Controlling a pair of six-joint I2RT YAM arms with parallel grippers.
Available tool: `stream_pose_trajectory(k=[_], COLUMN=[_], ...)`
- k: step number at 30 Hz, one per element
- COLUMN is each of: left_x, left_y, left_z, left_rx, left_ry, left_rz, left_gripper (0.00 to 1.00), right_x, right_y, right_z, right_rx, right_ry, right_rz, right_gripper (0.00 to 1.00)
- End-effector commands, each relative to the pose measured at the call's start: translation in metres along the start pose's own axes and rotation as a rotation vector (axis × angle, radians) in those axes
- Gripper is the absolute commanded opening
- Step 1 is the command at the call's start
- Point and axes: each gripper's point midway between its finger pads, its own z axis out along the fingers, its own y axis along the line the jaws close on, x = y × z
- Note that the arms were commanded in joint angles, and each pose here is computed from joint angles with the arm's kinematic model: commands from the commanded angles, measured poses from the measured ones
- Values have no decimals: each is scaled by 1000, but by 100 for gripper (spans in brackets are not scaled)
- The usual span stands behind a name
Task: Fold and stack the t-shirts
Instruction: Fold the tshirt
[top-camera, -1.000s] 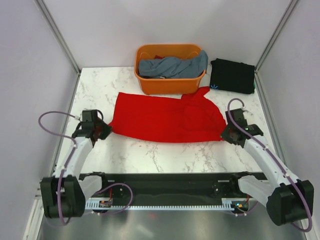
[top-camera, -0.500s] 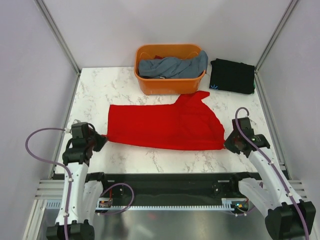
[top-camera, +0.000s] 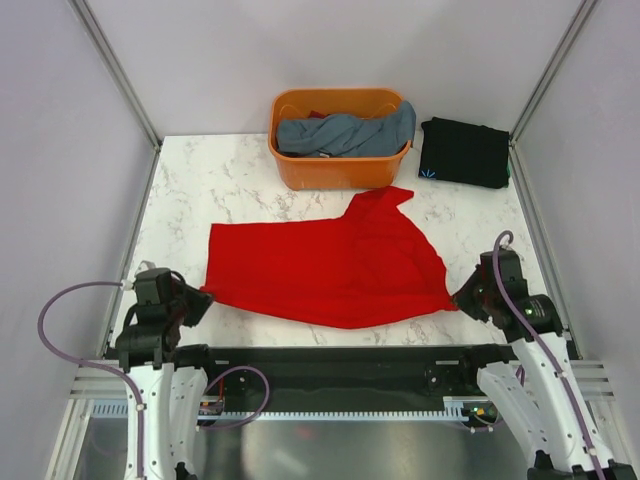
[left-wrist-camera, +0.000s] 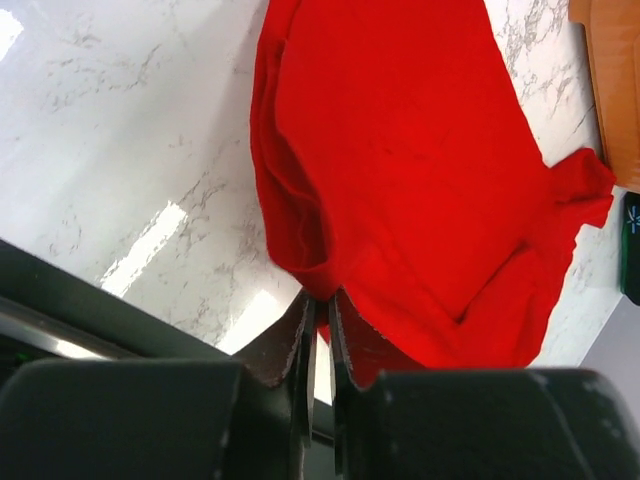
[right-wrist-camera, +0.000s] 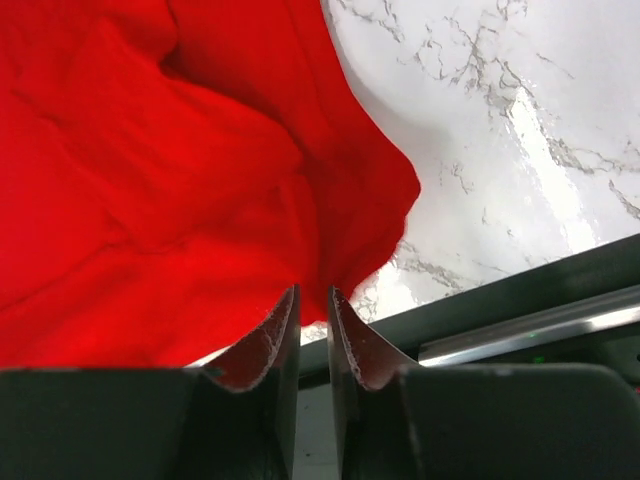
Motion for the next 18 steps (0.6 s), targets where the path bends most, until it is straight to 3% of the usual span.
stream_pose_trajectory(k=[1,3,5,6,7,11,15,18], left_x=[3,7,7,4,2,-22,-44,-58], left_y=[3,5,5,3,1,-21,-49,-54], left_z=[-20,-25,-31,-36,-39,-57,-60,-52], left_rx=[4,10,13,14,23,85,138,110], left_ry=[-8,-6,-9,-20,-28,-105,-136,-161], left_rz=[-35,-32,-20,-9,3,115,248,315], left_gripper=[16,22,58,72,93,99,99,98], right_x=[-8,-4,-4,-5,-8,-14,-36,-79], right_y=[7,7,11,13,16,56,91,129], right_z=[-29,-37,-44,-48,-53,-58,-32,-5], right_rx=[-43,-63,-93,-116,-135,-324,-359,-384], right_ry=[-38,-30,-39,-50,-68,-55,-19,-94], right_rz=[9,8,8,11,12,-56,-130,-171], right_gripper=[24,27,34,42,62,73,74,75])
